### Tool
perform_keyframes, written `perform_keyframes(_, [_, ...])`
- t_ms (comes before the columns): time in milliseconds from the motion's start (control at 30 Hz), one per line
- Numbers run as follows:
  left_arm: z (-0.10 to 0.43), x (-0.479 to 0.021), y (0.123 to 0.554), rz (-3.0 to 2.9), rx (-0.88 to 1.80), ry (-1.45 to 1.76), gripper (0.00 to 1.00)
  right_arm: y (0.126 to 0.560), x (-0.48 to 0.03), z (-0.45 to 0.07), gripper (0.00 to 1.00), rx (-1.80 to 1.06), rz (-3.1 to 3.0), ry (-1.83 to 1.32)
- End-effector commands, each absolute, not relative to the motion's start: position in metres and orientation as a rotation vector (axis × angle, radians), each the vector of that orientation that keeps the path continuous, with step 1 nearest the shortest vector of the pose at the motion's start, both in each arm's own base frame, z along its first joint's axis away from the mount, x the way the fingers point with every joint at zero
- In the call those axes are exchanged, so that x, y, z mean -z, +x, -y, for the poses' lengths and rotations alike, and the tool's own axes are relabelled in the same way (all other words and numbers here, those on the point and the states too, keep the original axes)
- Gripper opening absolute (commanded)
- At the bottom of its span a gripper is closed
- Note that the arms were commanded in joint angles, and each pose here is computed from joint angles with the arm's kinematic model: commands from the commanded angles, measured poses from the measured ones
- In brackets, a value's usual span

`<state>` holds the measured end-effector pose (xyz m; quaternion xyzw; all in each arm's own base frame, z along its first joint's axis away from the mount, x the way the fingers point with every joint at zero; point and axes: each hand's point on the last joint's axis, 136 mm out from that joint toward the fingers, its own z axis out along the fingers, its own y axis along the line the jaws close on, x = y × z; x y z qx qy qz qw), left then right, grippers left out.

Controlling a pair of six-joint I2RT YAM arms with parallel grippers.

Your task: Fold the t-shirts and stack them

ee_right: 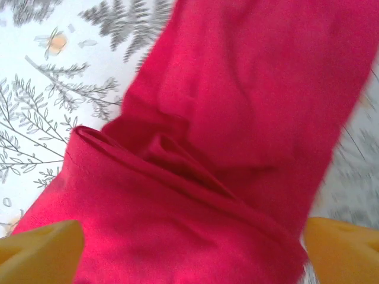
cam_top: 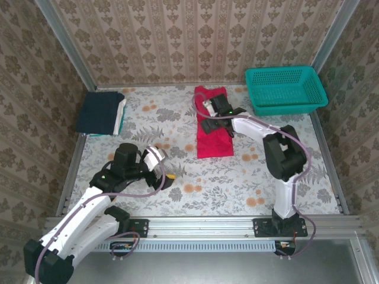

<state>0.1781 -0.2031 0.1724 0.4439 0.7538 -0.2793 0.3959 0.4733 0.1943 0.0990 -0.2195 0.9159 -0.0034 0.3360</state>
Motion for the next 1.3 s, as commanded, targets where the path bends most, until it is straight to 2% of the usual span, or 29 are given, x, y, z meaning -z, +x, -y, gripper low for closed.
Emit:
perform_keyframes(0, [0.21, -0.182, 0.188, -1.881, 0.737, 1.057, 1.0, 0.457, -0.122, -0.185, 0.88, -0.197, -2.411, -0.295])
perform_keyframes(67, [0.214, -0.182, 0.19, -1.871, 0.747, 1.065, 1.0, 0.442, -0.112, -0.196, 0.84, -0.332, -2.463, -0.306])
perform_keyframes(133, [0.217, -0.18, 0.192, -1.866, 0.754, 1.076, 1.0, 0.433, -0.099, -0.199, 0.71, -0.391, -2.525, -0.247])
perform_keyframes(233, [0.22, -0.182, 0.196, -1.869, 0.761, 1.08, 1.0, 0.433, -0.081, -0.187, 0.62, -0.452, -2.589, -0.076])
perform_keyframes(533, [0.222, -0.178, 0.198, -1.882, 0.774, 1.046, 1.0, 0.455, -0.044, -0.149, 0.64, -0.528, -2.641, 0.187])
perform_keyframes(800, [0.215, -0.176, 0.2, -1.878, 0.724, 1.021, 1.0, 0.46, -0.072, -0.133, 0.64, -0.43, -2.587, 0.12])
perform_keyframes(967, [0.212, -0.173, 0.204, -1.886, 0.699, 0.997, 1.0, 0.436, -0.088, -0.154, 0.67, -0.239, -2.533, -0.124])
perform_keyframes(1033, [0.212, -0.172, 0.204, -1.885, 0.69, 0.999, 1.0, 0.425, -0.085, -0.168, 0.64, -0.176, -2.544, -0.208])
perform_keyframes(1267, [0.211, -0.174, 0.205, -1.874, 0.678, 1.005, 1.0, 0.411, -0.041, -0.21, 0.62, -0.105, -2.677, -0.244])
